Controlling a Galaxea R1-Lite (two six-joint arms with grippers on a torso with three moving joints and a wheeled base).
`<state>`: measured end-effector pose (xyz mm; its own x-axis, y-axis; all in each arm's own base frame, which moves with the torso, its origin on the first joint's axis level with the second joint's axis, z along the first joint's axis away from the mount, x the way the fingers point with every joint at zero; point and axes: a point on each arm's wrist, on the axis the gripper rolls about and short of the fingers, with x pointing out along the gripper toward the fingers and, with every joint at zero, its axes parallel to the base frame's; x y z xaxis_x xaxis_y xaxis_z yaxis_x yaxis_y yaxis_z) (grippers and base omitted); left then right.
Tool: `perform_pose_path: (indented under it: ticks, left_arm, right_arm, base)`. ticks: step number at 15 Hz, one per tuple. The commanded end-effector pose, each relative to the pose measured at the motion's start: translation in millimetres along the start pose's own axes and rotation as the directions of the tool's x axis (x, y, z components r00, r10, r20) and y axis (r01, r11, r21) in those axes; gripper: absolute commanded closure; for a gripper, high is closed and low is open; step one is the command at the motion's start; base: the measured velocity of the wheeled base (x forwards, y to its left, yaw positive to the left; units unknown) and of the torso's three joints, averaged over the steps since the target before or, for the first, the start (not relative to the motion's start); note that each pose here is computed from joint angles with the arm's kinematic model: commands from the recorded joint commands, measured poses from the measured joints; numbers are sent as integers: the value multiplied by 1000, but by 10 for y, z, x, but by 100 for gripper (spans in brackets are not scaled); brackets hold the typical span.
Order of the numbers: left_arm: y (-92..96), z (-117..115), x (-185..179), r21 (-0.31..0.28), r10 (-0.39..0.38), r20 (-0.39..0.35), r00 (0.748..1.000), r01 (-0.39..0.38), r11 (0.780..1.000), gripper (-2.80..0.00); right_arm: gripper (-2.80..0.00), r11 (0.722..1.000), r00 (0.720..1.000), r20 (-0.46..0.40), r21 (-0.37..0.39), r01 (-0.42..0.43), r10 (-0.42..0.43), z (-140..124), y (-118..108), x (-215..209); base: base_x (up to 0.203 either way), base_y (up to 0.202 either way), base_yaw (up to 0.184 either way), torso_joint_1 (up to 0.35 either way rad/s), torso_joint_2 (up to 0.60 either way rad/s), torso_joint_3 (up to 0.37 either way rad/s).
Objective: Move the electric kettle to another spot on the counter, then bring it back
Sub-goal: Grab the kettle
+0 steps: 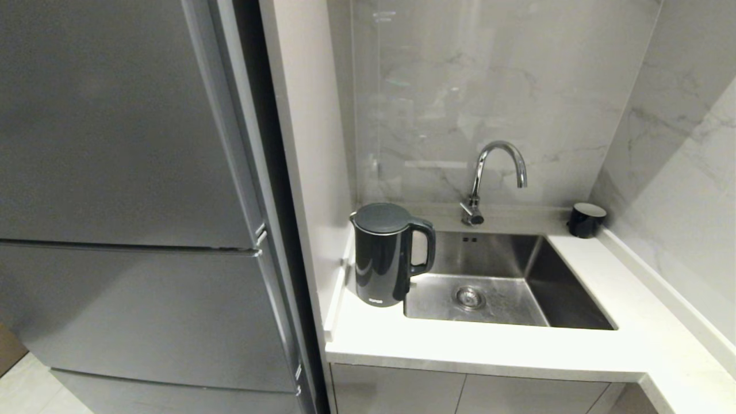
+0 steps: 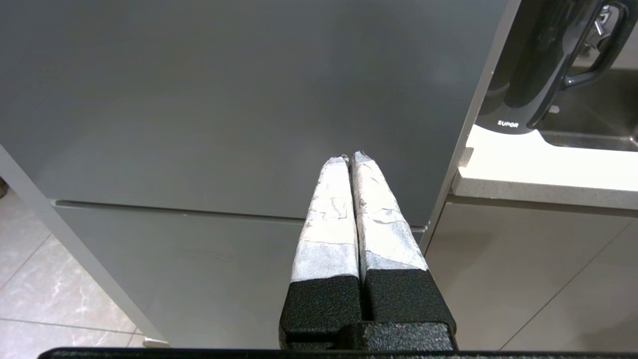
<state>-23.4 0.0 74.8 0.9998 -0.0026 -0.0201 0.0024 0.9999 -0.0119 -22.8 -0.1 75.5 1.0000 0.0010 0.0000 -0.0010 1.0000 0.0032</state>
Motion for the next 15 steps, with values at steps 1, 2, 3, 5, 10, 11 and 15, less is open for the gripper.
perform_pose_path:
  ticks: [1, 2, 3, 5, 10, 11, 15]
  left_arm:
    - [0, 0, 1, 0, 1, -1, 1000, -1, 1000, 0]
    - [0, 0, 1, 0, 1, -1, 1000, -1, 1000, 0]
    - [0, 0, 1, 0, 0, -1, 1000, 0, 1000, 0]
    - [0, 0, 1, 0, 0, -1, 1000, 0, 1000, 0]
    - [0, 0, 1, 0, 1, -1, 1000, -1, 1000, 0]
    - [0, 0, 1, 0, 1, -1, 1000, -1, 1000, 0]
    - [0, 0, 1, 0, 0, -1, 1000, 0, 1000, 0]
  right_arm:
    - [0, 1000, 1000, 2, 0, -1, 1, 0, 0, -1]
    - [0, 1000, 1000, 2, 0, -1, 1, 0, 0, -1]
    - [0, 1000, 1000, 2, 0, -1, 1, 0, 0, -1]
    - [0, 1000, 1000, 2, 0, -1, 1, 0, 0, -1]
    - [0, 1000, 1000, 2, 0, -1, 1, 0, 0, -1]
    - [0, 1000, 1000, 2, 0, -1, 1, 0, 0, -1]
    - [0, 1000, 1000, 1, 0, -1, 1, 0, 0, -1]
  base:
    - [0, 0, 0, 0, 0, 0]
    - [0, 0, 0, 0, 0, 0]
    - [0, 0, 0, 0, 0, 0]
    - [0, 0, 0, 0, 0, 0]
    - [-2, 1, -15, -1, 2, 1]
    - [0, 6, -118, -6, 11, 3]
    - [0, 7, -173, 3, 3, 1]
